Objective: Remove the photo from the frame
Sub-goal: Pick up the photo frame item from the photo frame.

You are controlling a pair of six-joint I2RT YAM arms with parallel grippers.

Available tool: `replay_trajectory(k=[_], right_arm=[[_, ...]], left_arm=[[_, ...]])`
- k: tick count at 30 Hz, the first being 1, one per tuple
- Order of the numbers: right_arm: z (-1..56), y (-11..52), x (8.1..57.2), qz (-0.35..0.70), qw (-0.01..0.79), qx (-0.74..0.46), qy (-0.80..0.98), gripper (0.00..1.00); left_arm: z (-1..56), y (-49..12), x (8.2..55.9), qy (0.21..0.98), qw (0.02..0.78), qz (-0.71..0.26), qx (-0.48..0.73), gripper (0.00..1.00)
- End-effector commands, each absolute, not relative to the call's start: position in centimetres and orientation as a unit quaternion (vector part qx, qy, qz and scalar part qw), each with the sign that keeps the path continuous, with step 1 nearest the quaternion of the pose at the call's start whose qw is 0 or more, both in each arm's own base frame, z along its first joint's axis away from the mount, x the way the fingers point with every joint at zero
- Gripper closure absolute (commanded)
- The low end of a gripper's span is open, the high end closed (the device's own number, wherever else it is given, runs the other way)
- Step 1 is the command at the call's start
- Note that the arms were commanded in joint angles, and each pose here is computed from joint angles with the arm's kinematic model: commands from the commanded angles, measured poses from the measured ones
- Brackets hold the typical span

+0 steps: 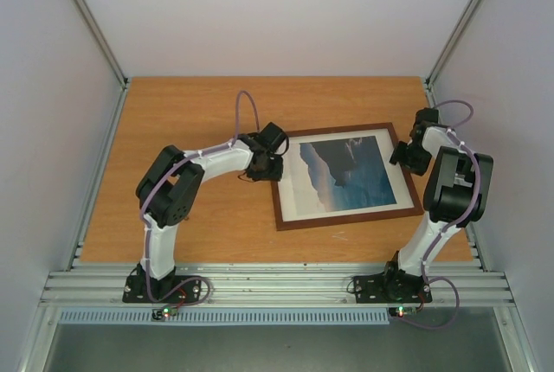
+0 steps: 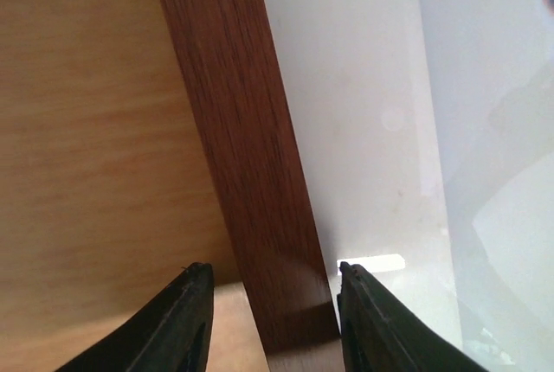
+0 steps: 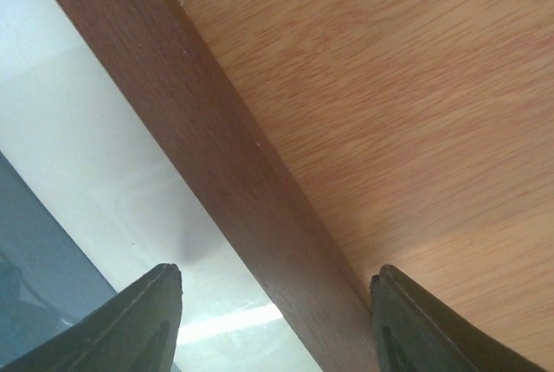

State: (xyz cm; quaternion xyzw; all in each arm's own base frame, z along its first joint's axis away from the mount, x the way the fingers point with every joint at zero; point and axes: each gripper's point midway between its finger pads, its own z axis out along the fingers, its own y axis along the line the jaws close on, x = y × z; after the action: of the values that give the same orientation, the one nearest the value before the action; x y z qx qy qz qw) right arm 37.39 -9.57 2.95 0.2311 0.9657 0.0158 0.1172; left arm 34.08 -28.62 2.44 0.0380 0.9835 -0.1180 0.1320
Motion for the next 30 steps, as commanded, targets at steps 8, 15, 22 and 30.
replay_trajectory(k=[8, 15, 22, 30], right_arm=[[1.9, -7.3, 34.1, 0.059, 0.092, 0.262, 0.959, 0.53], [2.3, -6.3, 32.8, 0.075, 0.106, 0.274, 0.953, 0.59], [1.7, -6.7, 32.8, 0.058, 0.101, 0.261, 0.958, 0.55], [0.4, -8.5, 32.2, 0.001, 0.083, 0.252, 0.964, 0.49]], left_arm=[[3.8, -29.7, 38.4, 0.977, 0.162, -0.117, 0.075, 0.65], [5.2, -29.5, 39.9, 0.973, 0.184, -0.116, 0.076, 0.55], [5.7, -27.6, 38.8, 0.977, 0.184, -0.087, 0.065, 0.41], [4.4, -26.3, 36.9, 0.983, 0.155, -0.073, 0.059, 0.37]])
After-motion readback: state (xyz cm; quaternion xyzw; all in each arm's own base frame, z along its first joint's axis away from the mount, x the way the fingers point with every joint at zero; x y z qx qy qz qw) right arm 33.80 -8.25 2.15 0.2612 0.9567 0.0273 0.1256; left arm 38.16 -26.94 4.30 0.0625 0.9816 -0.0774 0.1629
